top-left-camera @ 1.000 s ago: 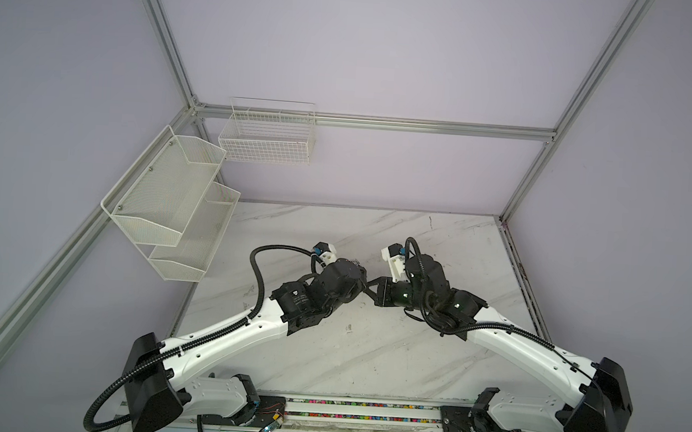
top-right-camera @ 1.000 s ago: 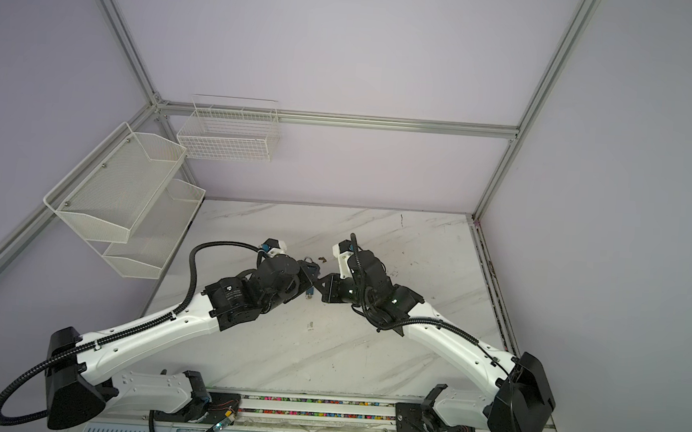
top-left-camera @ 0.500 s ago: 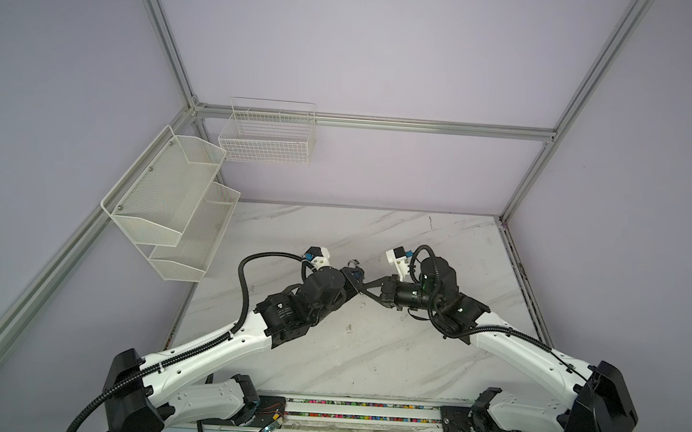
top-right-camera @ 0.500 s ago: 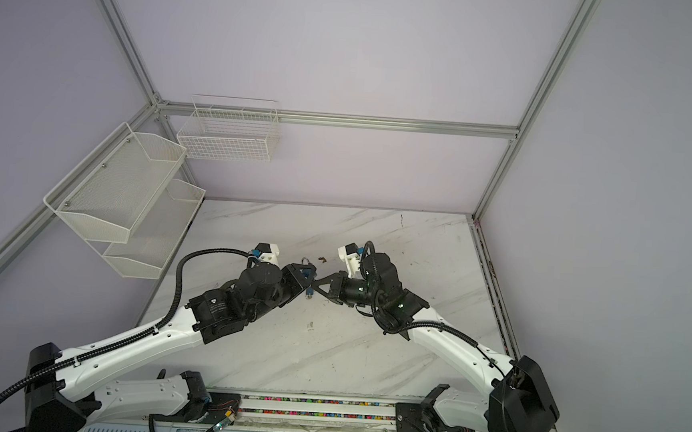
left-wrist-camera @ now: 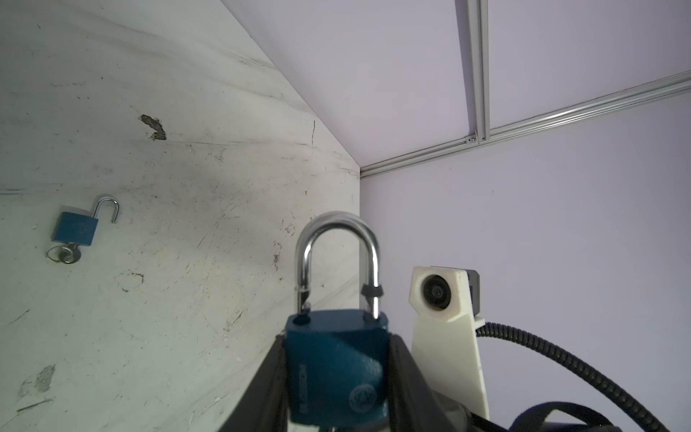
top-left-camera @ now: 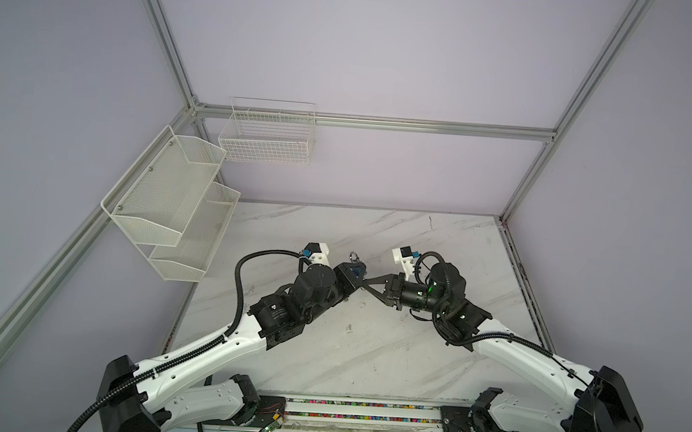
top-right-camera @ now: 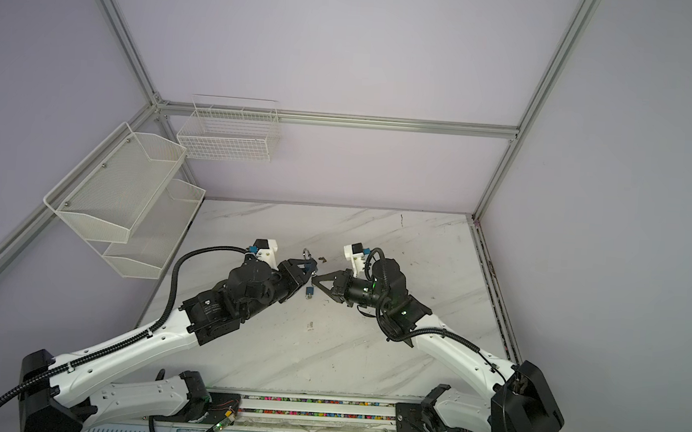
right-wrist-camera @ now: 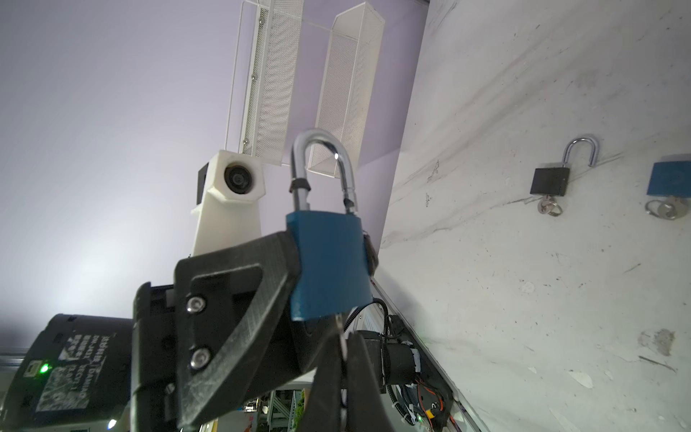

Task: Unlock with the key
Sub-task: 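Turn the inserted key with the right gripper to release the shackle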

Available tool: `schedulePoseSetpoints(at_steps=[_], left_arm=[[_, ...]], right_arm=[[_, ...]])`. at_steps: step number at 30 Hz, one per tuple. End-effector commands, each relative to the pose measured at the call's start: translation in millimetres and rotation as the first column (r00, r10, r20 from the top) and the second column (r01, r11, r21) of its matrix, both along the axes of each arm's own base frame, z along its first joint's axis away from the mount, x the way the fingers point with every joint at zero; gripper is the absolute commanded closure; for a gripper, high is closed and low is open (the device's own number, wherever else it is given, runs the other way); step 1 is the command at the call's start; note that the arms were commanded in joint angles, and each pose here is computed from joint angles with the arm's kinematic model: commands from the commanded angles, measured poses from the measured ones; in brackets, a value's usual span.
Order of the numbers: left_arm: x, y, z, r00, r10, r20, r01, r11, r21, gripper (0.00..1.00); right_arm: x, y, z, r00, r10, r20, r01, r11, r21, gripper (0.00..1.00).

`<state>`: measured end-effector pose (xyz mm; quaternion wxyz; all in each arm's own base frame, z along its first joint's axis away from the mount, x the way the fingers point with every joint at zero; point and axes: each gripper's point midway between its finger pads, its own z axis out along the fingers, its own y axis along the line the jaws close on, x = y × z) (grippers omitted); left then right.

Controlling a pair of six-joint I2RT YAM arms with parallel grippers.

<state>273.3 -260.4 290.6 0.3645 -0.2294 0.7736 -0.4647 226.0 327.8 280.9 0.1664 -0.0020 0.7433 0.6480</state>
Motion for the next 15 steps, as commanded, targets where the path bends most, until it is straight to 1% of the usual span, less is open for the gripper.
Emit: schedulePoseSetpoints(at_steps=[1, 4, 7, 9, 10, 11, 12, 13, 15], left_arm=[[-5, -2, -3, 0.999, -0.031, 0.019, 0.032, 0.999, -0.036, 0.99], [-2, 2, 7, 0.999, -0.017, 0.051, 0.018, 0.999, -0.034, 0.98], [3, 7, 15, 0.997, -0.001, 0.072, 0.0, 1.0, 0.022, 0.98], [8, 14, 19, 0.996, 0.023, 0.088, -0.031, 0.996, 0.09, 0.98], [10, 18, 20, 0.995, 0.034, 0.099, -0.046, 0.991, 0.126, 0.98], [13, 22, 22, 0.992, 0.04, 0.12, -0.06, 0.985, 0.162, 0.98], [14, 25, 21, 0.991, 0.046, 0.127, -0.069, 0.98, 0.187, 0.98], [16, 28, 21, 0.988, 0.05, 0.145, -0.081, 0.974, 0.213, 0.99], [17, 33, 20, 0.98, 0.042, 0.193, -0.093, 0.96, 0.264, 1.0]], right_arm=[[-13, -5, 56, 0.992, 0.031, 0.126, -0.052, 0.985, 0.162, 1.0], [-11, -6, 54, 0.989, 0.021, 0.145, -0.042, 0.99, 0.138, 1.0], [-1, -7, 34, 0.986, -0.013, 0.169, 0.011, 1.0, 0.014, 1.0], [7, -13, 21, 0.977, -0.042, 0.209, 0.064, 0.993, -0.099, 0.86], [10, -18, 14, 0.972, -0.053, 0.227, 0.092, 0.982, -0.166, 0.79], [12, -23, 13, 0.967, -0.066, 0.247, 0.12, 0.971, -0.208, 0.73], [15, -28, 14, 0.964, -0.088, 0.25, 0.147, 0.963, -0.228, 0.71], [17, -33, 13, 0.955, -0.096, 0.282, 0.174, 0.948, -0.266, 0.67], [23, -44, 10, 0.941, -0.108, 0.321, 0.224, 0.909, -0.351, 0.63]])
